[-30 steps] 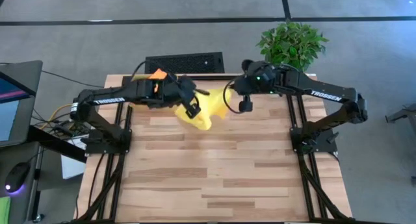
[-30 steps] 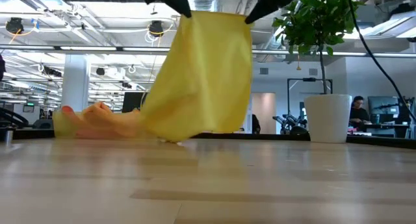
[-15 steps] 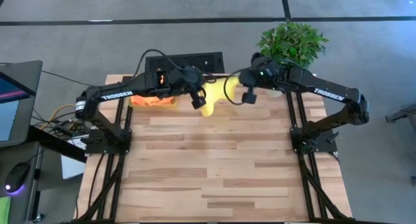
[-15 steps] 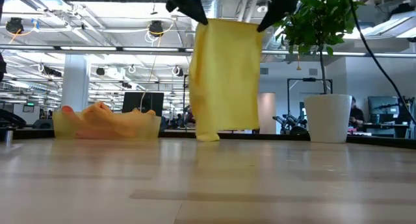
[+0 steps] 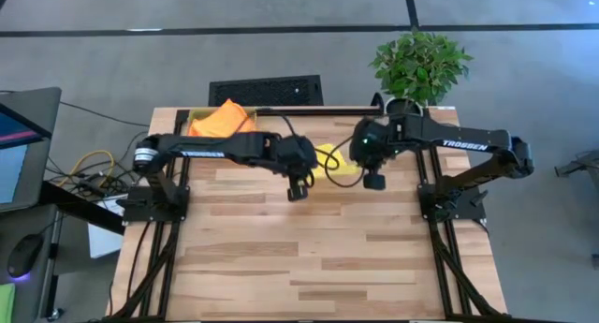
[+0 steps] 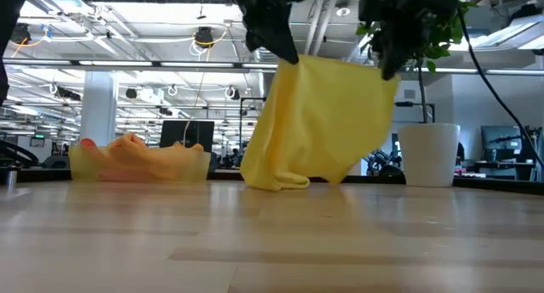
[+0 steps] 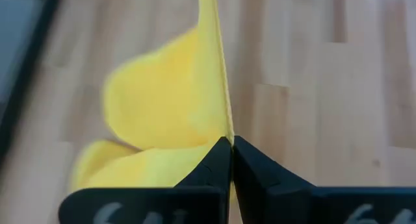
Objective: Fold microfiber towels
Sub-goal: Fold the yellow microfiber cloth
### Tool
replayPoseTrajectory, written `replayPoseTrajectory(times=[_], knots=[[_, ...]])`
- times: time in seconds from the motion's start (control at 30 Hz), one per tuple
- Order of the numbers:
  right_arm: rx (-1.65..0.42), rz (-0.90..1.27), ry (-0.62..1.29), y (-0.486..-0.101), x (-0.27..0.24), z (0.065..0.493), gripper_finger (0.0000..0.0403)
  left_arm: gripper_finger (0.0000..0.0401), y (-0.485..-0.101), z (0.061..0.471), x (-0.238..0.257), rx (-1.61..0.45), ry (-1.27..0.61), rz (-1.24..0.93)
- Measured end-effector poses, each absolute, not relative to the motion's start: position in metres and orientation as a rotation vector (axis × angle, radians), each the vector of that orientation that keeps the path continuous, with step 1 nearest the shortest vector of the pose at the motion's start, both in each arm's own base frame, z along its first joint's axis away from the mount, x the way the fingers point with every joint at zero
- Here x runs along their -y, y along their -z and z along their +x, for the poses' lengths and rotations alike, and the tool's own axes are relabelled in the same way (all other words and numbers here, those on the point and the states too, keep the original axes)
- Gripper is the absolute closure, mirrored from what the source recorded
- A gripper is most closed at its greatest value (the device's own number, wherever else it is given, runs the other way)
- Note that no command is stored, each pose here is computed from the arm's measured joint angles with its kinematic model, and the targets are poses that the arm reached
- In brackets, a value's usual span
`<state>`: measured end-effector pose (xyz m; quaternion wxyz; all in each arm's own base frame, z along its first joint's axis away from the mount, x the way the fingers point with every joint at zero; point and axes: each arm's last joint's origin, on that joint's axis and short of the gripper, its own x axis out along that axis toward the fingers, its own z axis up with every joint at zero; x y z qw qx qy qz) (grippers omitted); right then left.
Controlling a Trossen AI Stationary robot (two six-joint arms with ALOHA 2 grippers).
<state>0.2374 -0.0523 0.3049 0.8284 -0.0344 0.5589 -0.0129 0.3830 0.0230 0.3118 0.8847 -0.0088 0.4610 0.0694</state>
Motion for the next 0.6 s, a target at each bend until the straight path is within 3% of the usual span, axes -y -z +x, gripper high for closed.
replayPoseTrajectory(times=[0.3,0.6], knots=[[-1.248,-0.049,-0.051,-0.29,0.034,0.236,0.0396,0.0401,-0.27,0.406,-0.006,-1.067,-0.108,-0.229],[-1.301,0.045,-0.212,-0.265,0.024,0.23,0.0396,0.0401,-0.255,0.415,0.017,-1.088,-0.057,-0.378]])
